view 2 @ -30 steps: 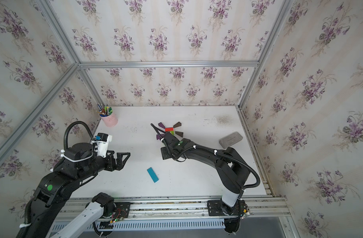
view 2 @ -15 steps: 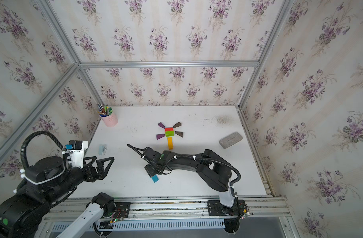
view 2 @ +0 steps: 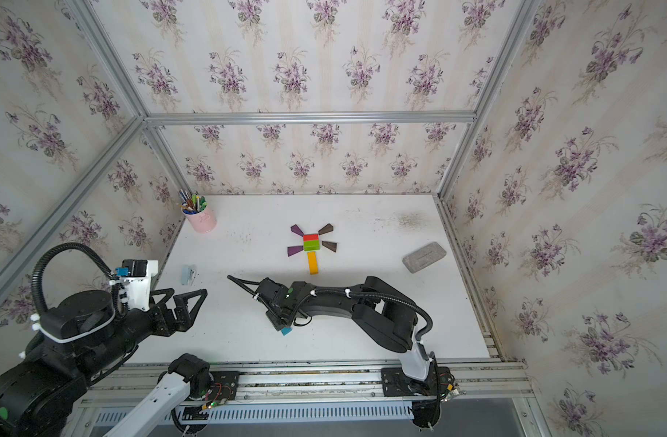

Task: Assemble a small pinwheel with building blocks
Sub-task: Assemble the building block at the center of the board.

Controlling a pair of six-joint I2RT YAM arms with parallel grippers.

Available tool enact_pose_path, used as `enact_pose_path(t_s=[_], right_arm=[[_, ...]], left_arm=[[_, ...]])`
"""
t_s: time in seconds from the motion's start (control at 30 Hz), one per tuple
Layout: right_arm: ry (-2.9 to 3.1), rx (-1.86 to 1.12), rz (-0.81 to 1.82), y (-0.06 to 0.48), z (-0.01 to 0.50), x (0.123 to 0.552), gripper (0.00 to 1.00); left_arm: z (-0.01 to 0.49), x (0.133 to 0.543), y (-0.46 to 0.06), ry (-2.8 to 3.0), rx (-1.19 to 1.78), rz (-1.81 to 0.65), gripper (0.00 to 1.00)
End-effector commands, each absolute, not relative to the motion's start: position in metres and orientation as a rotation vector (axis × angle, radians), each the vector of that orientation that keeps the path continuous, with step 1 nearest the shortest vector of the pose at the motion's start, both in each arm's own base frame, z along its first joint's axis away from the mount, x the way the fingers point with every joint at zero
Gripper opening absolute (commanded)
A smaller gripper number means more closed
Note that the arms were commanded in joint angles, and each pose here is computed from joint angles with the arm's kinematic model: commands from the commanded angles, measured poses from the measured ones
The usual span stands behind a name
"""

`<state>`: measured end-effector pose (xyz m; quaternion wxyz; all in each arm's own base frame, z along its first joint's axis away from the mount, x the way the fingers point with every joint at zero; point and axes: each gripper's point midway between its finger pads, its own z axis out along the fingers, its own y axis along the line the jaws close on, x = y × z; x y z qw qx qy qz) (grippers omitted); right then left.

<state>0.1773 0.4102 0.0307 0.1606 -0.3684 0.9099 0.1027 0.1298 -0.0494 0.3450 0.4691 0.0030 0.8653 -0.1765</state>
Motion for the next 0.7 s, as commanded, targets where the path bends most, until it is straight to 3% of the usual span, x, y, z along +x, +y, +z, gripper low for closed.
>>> enact_pose_path(t_s=[0.0,0.23,0.33,0.47,0.67], right_arm=[[2.631,-1.079,0.244,0.400,0.026,0.170,0.58],[2.656,-1.116,0.205,0.402,0.015,0.163,0.52],[2.666,-1.090,0.175,0.399,0.012,0.165,0.32],[2.701,-0.974,0.072,0.380,0.011,0.178,0.18],[2.783,-0.695,0.092,0.338,0.015,0.201,0.13]], left_arm=[[0.343,0.129,-0.047,2.127,-0.004,-0.421,1.00],[0.341,0.130,-0.047,2.129,-0.004,-0.419,1.00],[0.340,0.131,-0.048,2.131,0.000,-0.417,1.00],[0.336,0.135,-0.051,2.136,0.007,-0.429,1.00],[0.330,0.145,-0.059,2.143,0.025,-0.443,1.00]])
